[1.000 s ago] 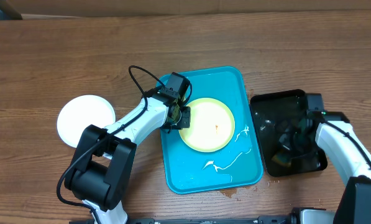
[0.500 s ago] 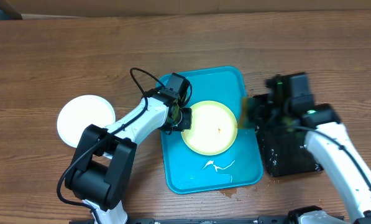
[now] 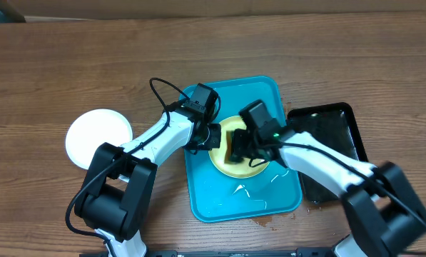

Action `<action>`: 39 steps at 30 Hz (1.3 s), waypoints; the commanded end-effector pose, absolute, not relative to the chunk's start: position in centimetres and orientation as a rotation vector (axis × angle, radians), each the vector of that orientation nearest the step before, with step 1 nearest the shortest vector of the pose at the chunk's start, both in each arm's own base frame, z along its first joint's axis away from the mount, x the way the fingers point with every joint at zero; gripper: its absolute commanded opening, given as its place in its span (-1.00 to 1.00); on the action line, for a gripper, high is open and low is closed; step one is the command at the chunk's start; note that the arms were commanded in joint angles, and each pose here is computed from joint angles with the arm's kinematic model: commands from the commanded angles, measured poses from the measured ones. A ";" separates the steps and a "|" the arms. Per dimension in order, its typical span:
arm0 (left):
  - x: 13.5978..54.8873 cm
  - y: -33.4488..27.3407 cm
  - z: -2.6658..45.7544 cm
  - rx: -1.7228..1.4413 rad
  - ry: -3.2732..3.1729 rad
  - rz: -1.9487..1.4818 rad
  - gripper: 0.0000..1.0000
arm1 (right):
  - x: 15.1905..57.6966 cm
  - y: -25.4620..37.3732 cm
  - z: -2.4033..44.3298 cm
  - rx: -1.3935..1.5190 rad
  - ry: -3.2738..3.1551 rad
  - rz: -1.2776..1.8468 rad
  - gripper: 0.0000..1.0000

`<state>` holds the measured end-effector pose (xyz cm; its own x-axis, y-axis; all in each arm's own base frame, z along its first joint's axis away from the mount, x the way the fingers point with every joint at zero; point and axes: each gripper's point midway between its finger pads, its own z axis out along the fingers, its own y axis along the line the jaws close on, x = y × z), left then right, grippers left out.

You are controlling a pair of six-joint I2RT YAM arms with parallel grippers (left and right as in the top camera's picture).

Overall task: Clean dirty plates on tray and stack at the side
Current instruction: 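Scrub the yellow plate with the sponge while the left gripper holds it, then return the sponge to the black tray with the right gripper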

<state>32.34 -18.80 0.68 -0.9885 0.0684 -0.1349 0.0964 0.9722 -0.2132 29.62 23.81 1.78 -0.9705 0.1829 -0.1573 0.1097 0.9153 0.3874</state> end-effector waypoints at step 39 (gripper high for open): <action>31.0 -15.2 -1.8 0.035 3.103 -0.191 -0.92 | 29.2 8.1 12.9 0.795 2.693 -0.068 -0.93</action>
<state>31.63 -18.03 0.33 -0.9975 0.0354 -0.0614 0.0500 0.9657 -0.2547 28.41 9.13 9.75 -0.8300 0.4970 -0.2532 0.5155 0.8569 -0.0077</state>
